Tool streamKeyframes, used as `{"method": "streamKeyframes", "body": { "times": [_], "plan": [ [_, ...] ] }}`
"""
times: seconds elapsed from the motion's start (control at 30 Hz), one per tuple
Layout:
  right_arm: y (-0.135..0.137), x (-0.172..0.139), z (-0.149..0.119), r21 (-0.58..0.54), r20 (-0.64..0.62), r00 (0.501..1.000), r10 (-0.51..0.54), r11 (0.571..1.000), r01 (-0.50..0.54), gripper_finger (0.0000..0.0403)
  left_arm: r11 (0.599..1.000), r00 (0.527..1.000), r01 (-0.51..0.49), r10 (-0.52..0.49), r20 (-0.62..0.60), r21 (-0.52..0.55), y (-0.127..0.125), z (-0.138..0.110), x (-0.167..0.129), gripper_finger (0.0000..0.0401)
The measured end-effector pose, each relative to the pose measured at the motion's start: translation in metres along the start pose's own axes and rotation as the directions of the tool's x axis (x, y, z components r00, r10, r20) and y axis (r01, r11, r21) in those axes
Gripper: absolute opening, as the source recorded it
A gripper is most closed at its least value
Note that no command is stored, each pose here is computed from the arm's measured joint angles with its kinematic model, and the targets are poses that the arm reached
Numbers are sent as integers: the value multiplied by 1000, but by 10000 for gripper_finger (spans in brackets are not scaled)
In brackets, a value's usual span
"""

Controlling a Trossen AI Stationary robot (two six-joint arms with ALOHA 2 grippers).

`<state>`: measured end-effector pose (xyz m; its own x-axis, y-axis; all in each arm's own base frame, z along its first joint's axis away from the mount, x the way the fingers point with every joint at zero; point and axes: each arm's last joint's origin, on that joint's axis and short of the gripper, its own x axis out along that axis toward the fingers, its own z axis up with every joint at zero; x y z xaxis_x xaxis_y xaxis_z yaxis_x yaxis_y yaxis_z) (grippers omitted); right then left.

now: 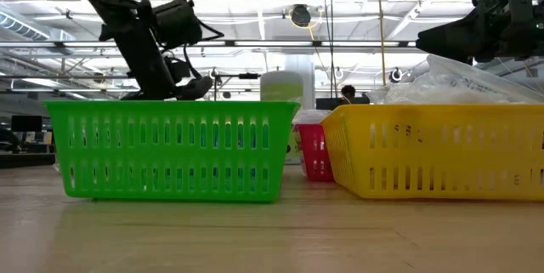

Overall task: Pick & Place Travel size toiletries
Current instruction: Put the top black hairbrush into the green basket

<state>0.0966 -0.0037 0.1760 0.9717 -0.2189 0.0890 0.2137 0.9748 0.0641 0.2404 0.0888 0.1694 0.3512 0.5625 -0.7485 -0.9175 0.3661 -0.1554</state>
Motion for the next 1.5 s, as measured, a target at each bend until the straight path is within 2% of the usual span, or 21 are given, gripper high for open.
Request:
{"method": "streamKeyframes", "body": {
  "times": [0.2, 0.43, 0.73, 0.93, 1.07, 1.27, 1.37, 1.43, 1.5],
  "plan": [
    [0, 0, 0, 0, 0, 1000, 0, 1000, 0, 110, 1000, 1000, -10, 10, -12, 5, -1, -2, 5, 225],
    [0, 0, 0, 0, 0, 1000, 0, 1000, 0, 110, 1000, 995, 5, -3, -95, 28, -5, -14, 23, 225],
    [0, 0, 0, 0, -1, 1000, 0, 1000, 0, 110, 998, 992, -21, 29, -125, 66, -7, -25, 40, 225],
    [0, 0, 0, 0, 0, 1000, 0, 1000, 0, 110, 997, 992, -20, 30, -127, 75, -7, -25, 40, 218],
    [0, 0, 0, 0, 0, 1000, 0, 1000, 0, 110, 997, 991, -14, 24, -132, 80, -8, -25, 40, 176],
    [0, 0, 0, 0, 0, 1000, 0, 1000, 0, 110, 997, 991, -10, 20, -136, 79, -8, -25, 40, 79],
    [0, 0, 0, 0, -1, 1000, 0, 1000, 0, 110, 992, 991, 10, 6, -130, 126, -9, -25, 40, 26],
    [0, 0, 0, 0, 0, 1000, 0, 1000, 0, 110, 987, 992, 29, -9, -124, 156, -10, -23, 38, 7],
    [0, 0, 0, 0, 0, 1000, 0, 1000, 0, 110, 985, 994, 43, -25, -105, 170, -11, -20, 36, 9]
  ]
}}
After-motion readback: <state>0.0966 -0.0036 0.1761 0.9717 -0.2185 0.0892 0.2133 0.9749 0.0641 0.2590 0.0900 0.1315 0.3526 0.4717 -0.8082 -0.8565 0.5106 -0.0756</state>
